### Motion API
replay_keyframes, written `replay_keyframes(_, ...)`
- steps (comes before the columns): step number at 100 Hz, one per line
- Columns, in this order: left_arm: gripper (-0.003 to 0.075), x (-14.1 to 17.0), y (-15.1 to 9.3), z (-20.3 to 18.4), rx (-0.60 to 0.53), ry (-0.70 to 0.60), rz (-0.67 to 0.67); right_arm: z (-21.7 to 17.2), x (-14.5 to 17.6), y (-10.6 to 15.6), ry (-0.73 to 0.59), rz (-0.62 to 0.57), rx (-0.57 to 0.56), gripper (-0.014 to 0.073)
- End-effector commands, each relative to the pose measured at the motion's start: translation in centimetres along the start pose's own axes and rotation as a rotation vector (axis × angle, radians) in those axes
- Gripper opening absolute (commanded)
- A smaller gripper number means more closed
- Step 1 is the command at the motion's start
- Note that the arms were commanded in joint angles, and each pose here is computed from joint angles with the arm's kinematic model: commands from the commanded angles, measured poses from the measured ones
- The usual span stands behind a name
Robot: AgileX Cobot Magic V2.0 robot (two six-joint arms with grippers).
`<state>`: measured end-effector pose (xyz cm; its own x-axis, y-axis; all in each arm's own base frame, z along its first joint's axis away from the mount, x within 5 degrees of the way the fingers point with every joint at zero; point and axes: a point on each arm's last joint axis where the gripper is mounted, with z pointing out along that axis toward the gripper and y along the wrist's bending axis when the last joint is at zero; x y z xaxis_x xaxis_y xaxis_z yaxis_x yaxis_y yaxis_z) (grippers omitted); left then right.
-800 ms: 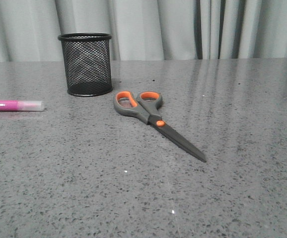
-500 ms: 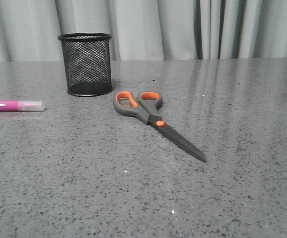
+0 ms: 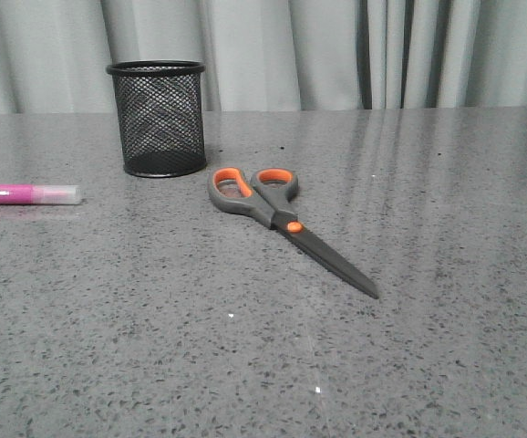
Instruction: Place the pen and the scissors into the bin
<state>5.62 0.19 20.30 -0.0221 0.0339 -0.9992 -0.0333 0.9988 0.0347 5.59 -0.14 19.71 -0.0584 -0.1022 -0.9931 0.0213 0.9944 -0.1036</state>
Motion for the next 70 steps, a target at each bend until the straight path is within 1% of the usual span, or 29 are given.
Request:
replay_keyframes(1, -0.0019, 0.71, -0.06, -0.04, 0.006, -0.059, -0.012, -0.11, -0.51, -0.11, -0.099, -0.012, 0.019, -0.0075)
replay_keyframes(22, -0.0019, 0.70, -0.07, -0.04, 0.007, -0.059, -0.039, -0.11, -0.53, -0.11, -0.101, -0.012, 0.019, -0.0075)
replay_keyframes(26, -0.0019, 0.70, -0.08, -0.04, 0.008, -0.059, -0.051, -0.11, -0.53, -0.10, -0.101, 0.004, 0.017, -0.0075)
replay_keyframes(35, -0.0019, 0.70, -0.10, -0.04, 0.011, -0.059, -0.098, -0.11, -0.53, -0.08, -0.102, 0.062, 0.012, -0.0075)
replay_keyframes(50, -0.0019, 0.69, -0.14, -0.05, 0.021, -0.059, -0.234, -0.12, -0.59, -0.04, -0.108, 0.189, 0.000, -0.0075)
replay_keyframes(62, -0.0019, 0.68, -0.18, -0.05, 0.029, -0.059, -0.347, -0.15, -0.87, -0.11, -0.140, 0.314, -0.003, -0.0075)
replay_keyframes(70, -0.0019, 0.67, -0.20, -0.05, 0.032, -0.058, -0.399, -0.18, -1.05, -0.21, -0.162, 0.358, 0.001, -0.0075)
